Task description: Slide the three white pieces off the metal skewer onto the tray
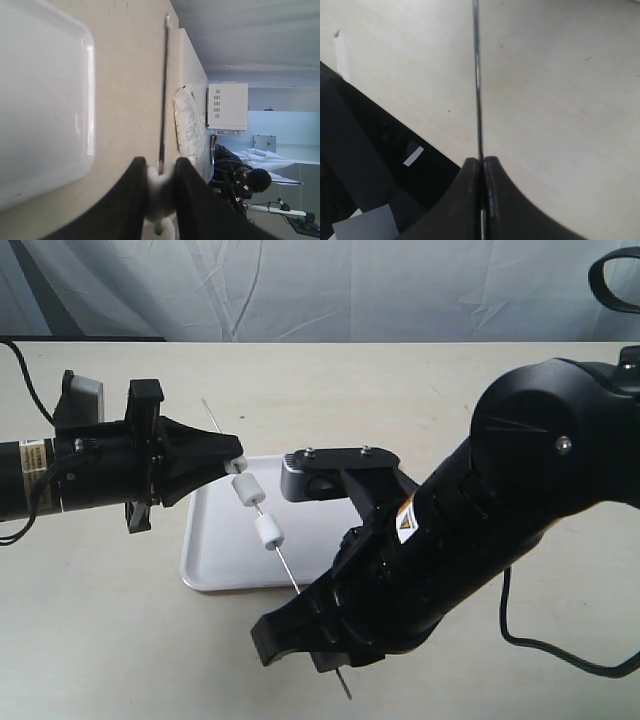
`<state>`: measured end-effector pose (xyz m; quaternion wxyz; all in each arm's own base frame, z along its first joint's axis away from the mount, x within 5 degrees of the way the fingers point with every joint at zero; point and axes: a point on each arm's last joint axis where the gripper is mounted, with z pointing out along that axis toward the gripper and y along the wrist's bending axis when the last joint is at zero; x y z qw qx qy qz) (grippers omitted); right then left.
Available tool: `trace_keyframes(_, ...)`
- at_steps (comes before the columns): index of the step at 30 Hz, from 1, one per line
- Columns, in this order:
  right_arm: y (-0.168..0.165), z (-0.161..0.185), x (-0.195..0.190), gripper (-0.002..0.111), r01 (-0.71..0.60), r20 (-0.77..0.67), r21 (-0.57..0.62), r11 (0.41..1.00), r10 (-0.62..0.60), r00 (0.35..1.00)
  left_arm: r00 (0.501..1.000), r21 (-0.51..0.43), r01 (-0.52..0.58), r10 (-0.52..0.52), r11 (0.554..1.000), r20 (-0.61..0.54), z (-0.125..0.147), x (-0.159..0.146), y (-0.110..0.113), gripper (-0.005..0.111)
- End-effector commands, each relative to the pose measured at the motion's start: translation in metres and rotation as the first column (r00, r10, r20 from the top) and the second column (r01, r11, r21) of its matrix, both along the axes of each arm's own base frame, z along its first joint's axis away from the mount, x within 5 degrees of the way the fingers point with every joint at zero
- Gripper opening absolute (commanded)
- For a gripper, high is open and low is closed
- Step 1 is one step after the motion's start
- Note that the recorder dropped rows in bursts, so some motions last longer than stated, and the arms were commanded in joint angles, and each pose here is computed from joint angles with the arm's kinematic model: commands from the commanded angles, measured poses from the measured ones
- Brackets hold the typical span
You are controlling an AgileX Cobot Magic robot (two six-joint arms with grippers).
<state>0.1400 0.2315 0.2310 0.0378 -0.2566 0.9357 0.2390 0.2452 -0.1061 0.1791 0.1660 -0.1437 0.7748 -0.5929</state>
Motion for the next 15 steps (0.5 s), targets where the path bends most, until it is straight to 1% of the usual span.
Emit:
trace_keyframes(1,-0.001,0.002,-0.002,-0.001,-0.008,0.010,0.011,1.000,0.008,1.000,1.000,-0.008,0.013,-0.013,1.000,0.014,0.002,0.000,-0.001,0.018)
trace_keyframes(5,-0.003,0.003,-0.004,-0.001,-0.014,0.002,0.005,1.000,0.014,1.000,1.000,-0.017,-0.007,0.008,1.000,0.013,0.003,0.001,-0.001,0.018)
trace_keyframes(8,-0.008,0.001,-0.008,-0.001,-0.020,-0.010,-0.008,1.000,0.020,1.000,0.999,-0.021,-0.031,0.032,0.999,0.036,0.004,0.004,0.000,0.018)
trace_keyframes(12,-0.021,-0.003,-0.018,-0.001,-0.025,-0.028,-0.024,0.999,0.024,0.999,0.995,-0.039,-0.082,0.084,0.996,0.049,0.006,0.008,0.002,0.018)
trace_keyframes(15,-0.031,-0.005,-0.026,-0.001,-0.025,-0.030,-0.026,0.999,0.024,0.999,0.992,-0.031,-0.115,0.117,0.993,0.053,0.005,0.010,0.004,0.018)
